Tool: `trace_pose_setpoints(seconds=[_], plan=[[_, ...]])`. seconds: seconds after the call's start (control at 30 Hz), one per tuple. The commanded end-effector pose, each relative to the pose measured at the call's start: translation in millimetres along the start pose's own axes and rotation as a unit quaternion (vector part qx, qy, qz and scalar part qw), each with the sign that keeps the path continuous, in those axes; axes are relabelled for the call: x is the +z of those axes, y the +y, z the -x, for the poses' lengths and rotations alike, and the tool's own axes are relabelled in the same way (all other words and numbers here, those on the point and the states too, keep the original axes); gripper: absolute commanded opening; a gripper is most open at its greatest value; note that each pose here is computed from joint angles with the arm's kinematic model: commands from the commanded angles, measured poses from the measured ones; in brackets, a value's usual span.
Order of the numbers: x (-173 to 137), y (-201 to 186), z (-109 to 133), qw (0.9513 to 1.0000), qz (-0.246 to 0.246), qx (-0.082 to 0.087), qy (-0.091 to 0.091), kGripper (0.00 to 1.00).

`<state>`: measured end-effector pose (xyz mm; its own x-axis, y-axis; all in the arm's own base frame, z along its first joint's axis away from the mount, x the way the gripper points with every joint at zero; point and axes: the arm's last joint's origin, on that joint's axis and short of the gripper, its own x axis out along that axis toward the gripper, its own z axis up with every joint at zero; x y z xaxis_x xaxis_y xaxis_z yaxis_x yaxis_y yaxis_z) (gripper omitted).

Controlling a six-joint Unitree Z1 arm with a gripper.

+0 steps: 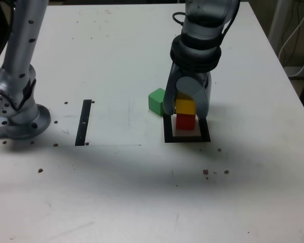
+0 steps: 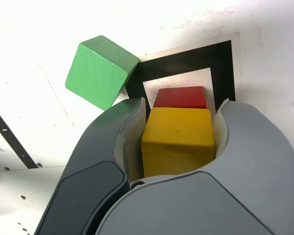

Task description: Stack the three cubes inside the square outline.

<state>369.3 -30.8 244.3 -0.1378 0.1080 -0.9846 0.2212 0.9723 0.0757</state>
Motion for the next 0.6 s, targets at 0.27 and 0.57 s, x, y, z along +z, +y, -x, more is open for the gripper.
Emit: trace_pose_setpoints(seconds=[0.27,0.57], plan=[[3.1,1.2,-8.0,0.9999,-0.003,-0.011,0.009,0.46],[1.7,1.9,-8.9,0.9999,-0.001,-0.011,0.005,0.82]])
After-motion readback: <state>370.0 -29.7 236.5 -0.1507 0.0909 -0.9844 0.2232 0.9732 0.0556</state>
